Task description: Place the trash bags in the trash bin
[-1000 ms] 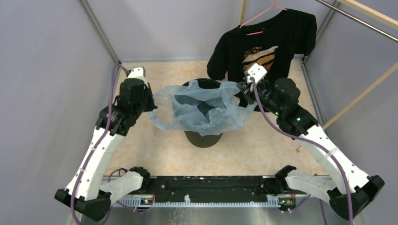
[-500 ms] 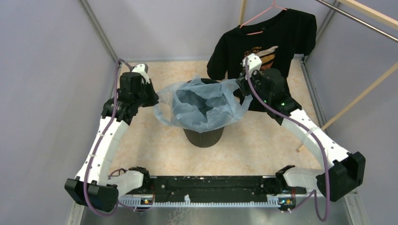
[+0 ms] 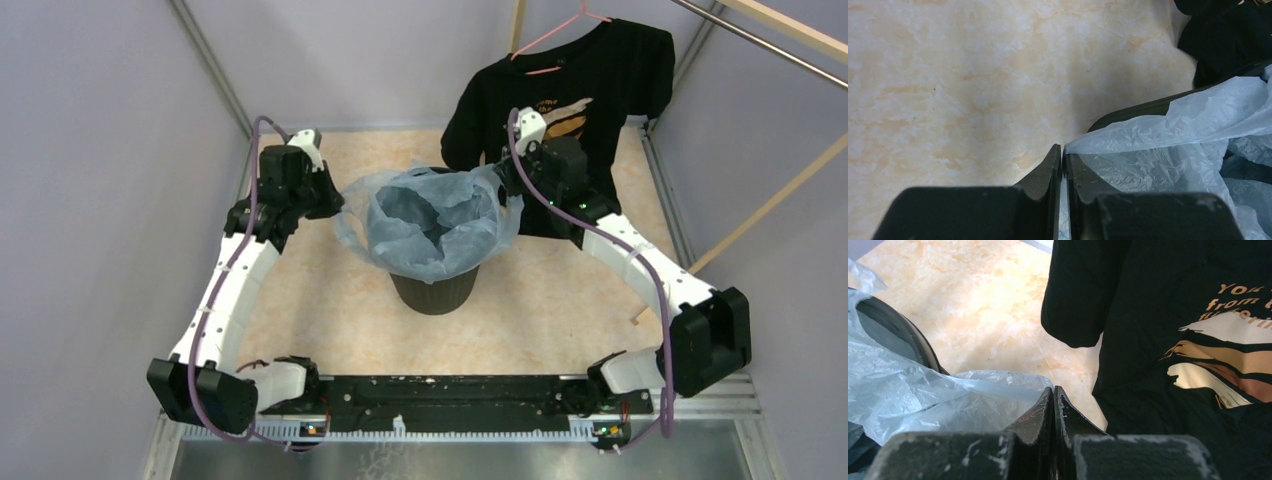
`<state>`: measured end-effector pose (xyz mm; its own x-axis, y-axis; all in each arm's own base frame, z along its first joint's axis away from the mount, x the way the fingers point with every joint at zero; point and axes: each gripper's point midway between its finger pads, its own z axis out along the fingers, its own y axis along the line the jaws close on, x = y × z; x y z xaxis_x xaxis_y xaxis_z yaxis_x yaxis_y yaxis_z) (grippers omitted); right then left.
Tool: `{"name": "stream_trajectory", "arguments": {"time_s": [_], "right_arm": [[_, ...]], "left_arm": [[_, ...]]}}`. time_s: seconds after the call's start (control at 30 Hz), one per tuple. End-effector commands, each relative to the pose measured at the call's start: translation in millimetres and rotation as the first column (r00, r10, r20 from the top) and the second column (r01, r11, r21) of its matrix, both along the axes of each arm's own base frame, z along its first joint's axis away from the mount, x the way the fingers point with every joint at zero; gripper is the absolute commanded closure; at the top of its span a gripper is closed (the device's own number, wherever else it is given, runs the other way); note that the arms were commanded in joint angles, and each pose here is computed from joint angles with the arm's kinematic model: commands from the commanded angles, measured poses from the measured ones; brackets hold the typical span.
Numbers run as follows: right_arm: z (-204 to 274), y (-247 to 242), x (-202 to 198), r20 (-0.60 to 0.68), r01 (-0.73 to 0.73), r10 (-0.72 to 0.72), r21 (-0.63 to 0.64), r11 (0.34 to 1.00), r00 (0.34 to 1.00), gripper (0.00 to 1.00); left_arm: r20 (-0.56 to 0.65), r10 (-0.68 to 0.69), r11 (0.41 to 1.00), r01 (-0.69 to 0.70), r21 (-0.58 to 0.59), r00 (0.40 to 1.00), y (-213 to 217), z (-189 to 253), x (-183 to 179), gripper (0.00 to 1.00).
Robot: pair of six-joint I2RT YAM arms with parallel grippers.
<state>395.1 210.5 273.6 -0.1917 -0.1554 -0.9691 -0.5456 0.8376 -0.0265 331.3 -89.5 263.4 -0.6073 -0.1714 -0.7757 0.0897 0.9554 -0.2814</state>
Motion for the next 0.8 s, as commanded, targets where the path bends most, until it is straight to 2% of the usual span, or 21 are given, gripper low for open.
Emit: {"name": "stream_trajectory", "arguments": {"time_s": [0.0,0.27,0.47,0.63,0.77], "right_arm": [[9.6,2.2,10.6,0.039,0.009,-0.011,0.054,0.999,0.999,1.00],[-22.9,4.7,-0.2,-0.031,-0.017,0.019,0.051,0.999,0.999,1.00],[-33.5,4.7,7.5,-0.069,0.031,-0.025,0.089,0.996,0.997,1.00],[-62.0,3.8,-1.7,-0.133,0.040,-0.026,0.099,0.994,0.991,1.00],[-82.4,-4.4,-12.3,-0.173,0.086,-0.064,0.121,0.989,0.983,1.00]], "left_arm": [[0.041,-0.006,1.000,0.006,0.007,0.999,1.2,4.1,17.8,0.88],[-0.042,-0.042,0.999,0.041,-0.018,0.998,-6.6,-40.1,20.3,0.93],[-0.031,-0.076,0.995,0.074,-0.060,0.997,-15.8,-26.7,19.6,0.90],[0.000,-0.068,0.996,0.068,-0.060,0.998,-13.0,-12.9,10.2,0.84],[-0.028,-0.065,0.996,0.063,-0.065,0.997,-12.0,-26.1,0.5,0.83]]}}
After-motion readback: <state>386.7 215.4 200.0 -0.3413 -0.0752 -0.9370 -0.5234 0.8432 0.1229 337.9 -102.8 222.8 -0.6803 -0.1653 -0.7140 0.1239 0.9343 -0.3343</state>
